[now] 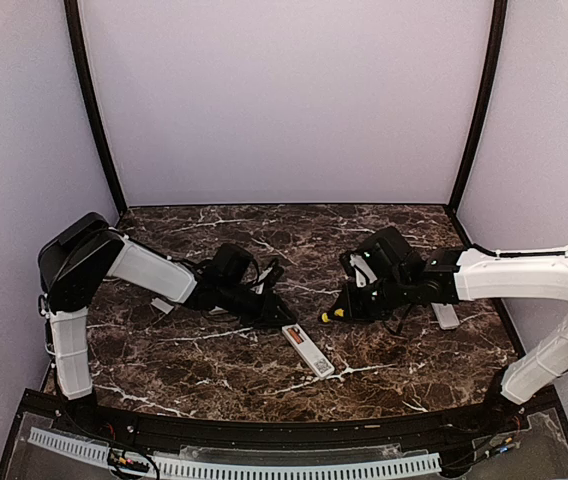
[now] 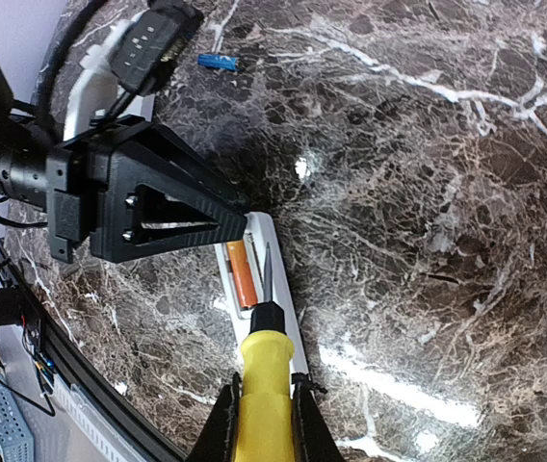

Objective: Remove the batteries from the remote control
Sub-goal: Move the remote control without the battery cover to the center of the board.

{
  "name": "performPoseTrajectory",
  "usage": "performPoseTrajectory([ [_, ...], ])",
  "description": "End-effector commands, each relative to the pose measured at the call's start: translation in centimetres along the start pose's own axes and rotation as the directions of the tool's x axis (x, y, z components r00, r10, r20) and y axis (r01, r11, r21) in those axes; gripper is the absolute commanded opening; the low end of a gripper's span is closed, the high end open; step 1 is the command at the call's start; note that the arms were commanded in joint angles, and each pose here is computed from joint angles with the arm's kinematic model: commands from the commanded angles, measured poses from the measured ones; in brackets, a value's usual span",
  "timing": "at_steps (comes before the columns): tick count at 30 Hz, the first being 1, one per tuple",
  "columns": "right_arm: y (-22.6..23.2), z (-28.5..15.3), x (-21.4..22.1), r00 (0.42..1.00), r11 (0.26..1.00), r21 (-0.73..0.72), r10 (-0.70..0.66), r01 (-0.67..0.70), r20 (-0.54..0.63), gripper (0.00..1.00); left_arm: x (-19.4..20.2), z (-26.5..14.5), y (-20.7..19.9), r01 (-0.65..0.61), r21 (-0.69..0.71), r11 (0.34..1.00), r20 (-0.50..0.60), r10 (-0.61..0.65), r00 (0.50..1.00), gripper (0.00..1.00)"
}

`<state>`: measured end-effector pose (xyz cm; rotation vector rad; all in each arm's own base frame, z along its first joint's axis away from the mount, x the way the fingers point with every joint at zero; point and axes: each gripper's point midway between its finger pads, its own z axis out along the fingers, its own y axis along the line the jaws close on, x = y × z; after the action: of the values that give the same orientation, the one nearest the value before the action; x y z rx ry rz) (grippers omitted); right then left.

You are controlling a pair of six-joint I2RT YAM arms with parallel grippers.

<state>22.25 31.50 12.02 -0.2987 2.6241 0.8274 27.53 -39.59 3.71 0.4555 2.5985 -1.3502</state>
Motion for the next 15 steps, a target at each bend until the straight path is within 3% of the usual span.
performPoseTrajectory([
  [1,-1.1,0.1,0.6,0.999,0.999,0.022,0.043,-0.042,-0.004,0.00,-0.8,-0.9,-1.6,-0.075,-0.015,0.997,0.047,0.075,0.996,0.29],
  [7,-2.5,-0.3,1.9,0.998,0.996,0.068,0.062,-0.060,-0.027,0.00,-1.5,-4.6,-0.2,-0.068,-0.216,0.974,0.133,0.098,0.986,0.41],
  [15,-2.9,-0.7,4.6,0.989,0.994,0.076,0.082,-0.073,-0.120,0.00,1.6,-6.0,-0.7,0.056,-0.169,0.984,0.098,-0.040,0.994,0.47],
])
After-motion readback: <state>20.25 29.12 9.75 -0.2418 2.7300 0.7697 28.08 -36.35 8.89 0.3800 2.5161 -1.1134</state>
